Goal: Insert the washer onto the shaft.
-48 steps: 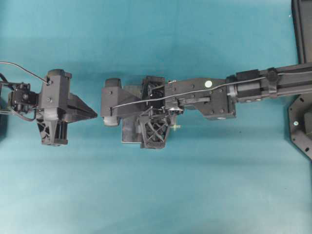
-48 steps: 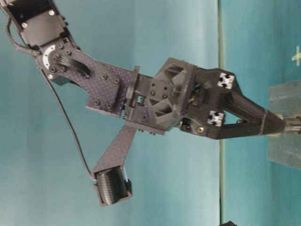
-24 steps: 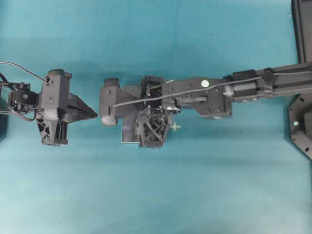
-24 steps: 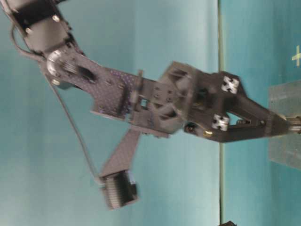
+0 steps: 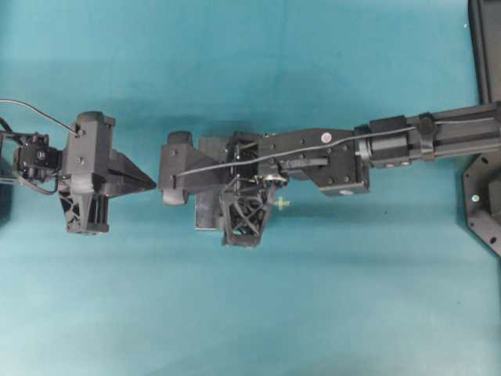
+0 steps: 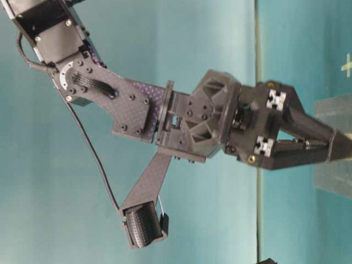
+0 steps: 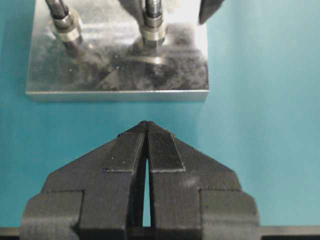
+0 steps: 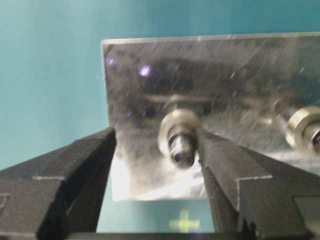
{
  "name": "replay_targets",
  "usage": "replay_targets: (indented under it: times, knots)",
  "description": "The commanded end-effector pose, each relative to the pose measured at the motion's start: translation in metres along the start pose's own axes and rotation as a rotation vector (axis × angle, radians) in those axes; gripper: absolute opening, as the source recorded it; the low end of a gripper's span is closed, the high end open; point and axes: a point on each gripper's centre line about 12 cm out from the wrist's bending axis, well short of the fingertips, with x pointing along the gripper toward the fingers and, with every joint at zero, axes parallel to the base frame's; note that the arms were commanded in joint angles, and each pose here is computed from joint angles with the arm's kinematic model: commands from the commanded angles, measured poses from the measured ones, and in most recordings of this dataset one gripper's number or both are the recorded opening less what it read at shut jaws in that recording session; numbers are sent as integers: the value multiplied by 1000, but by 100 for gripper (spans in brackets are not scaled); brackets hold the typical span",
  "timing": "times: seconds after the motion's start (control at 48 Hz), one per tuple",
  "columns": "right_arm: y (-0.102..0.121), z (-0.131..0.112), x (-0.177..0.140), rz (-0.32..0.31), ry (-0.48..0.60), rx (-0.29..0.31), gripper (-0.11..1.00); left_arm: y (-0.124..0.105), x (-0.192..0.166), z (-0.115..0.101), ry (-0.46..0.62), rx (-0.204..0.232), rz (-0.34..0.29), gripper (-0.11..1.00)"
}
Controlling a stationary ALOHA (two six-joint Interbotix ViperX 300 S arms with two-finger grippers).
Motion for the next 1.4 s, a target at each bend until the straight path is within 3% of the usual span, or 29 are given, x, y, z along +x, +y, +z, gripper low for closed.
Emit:
replay_targets:
  times: [0.0,0.146,0.312,0.458,0.937,1.375]
  knots:
    - [-10,10,-10,-5,-41,11,67,0,-1,9,-29,2,1,0]
    - [-12,10,-9,-7,-37,15,66,0,-1,9,-29,4,0,0]
    - [14,7,-12,15,-32,-29,66,0,-1,8,-26,2,1,0]
    - [21,5,-20,20,-18,-39,66,0,-1,8,-26,4,0,0]
    - [-12,-12,-65,-3,-44,35,66,0,-1,7,-25,5,1,0]
    - [-15,-37,-98,-4,-168,44,66,0,-1,8,-26,5,1,0]
